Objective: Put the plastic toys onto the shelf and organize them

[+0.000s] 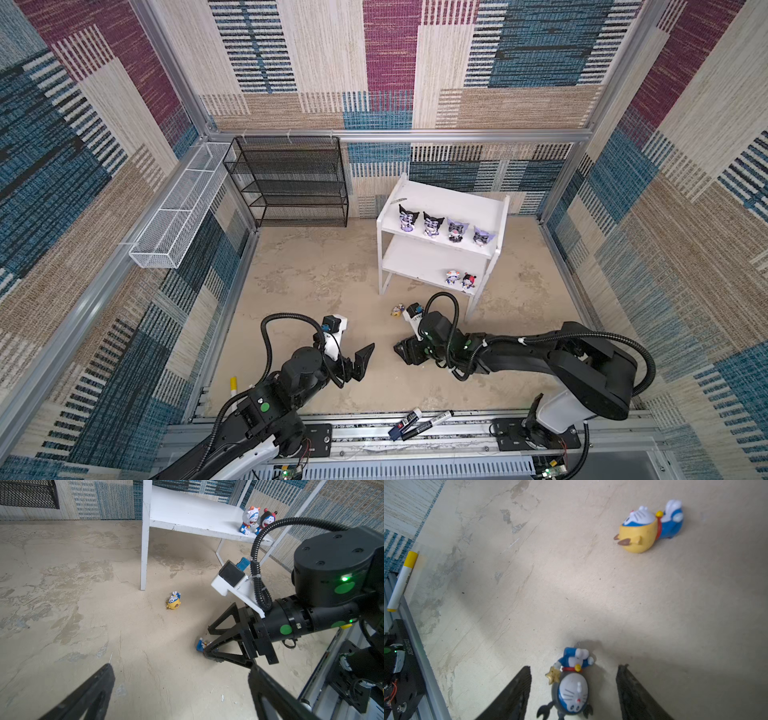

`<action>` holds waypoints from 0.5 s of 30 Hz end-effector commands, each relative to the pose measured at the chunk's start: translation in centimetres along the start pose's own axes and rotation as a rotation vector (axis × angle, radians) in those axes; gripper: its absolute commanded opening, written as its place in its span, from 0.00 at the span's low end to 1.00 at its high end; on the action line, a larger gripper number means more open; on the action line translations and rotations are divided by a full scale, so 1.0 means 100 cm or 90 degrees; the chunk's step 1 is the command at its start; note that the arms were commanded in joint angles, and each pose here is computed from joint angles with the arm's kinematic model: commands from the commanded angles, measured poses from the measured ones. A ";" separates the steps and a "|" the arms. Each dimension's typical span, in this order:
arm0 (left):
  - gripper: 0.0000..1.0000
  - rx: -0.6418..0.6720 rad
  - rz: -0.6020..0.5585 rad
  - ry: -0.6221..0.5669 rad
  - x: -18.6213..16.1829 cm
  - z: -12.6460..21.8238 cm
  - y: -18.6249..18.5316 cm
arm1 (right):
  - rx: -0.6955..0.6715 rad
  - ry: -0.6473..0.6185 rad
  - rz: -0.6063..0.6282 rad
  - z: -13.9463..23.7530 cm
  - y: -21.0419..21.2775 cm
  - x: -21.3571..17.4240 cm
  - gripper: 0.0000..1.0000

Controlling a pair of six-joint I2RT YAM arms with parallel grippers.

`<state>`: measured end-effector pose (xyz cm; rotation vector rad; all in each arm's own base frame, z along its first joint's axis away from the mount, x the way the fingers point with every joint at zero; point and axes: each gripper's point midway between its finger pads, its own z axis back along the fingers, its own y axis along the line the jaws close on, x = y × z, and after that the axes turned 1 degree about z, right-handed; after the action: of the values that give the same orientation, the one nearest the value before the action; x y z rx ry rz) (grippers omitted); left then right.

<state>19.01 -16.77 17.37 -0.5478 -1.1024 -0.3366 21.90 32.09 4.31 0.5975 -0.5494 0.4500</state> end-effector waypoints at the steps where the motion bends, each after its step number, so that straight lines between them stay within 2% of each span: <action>1: 0.99 0.007 0.011 0.001 0.000 0.001 0.002 | 0.024 0.036 -0.013 0.001 0.007 -0.013 0.68; 8: 0.99 0.007 0.012 -0.002 0.001 0.001 0.002 | 0.098 0.092 0.038 -0.004 0.053 -0.030 0.69; 12: 0.99 0.010 0.012 -0.001 0.003 0.003 0.002 | 0.159 0.075 0.054 -0.003 0.090 -0.010 0.69; 15: 0.99 0.013 0.013 -0.001 0.003 0.005 0.004 | 0.133 0.054 0.058 0.002 0.087 0.003 0.69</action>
<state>18.84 -16.50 17.33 -0.5400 -1.0951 -0.3360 16.77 38.39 7.22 0.7575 -0.4257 0.6256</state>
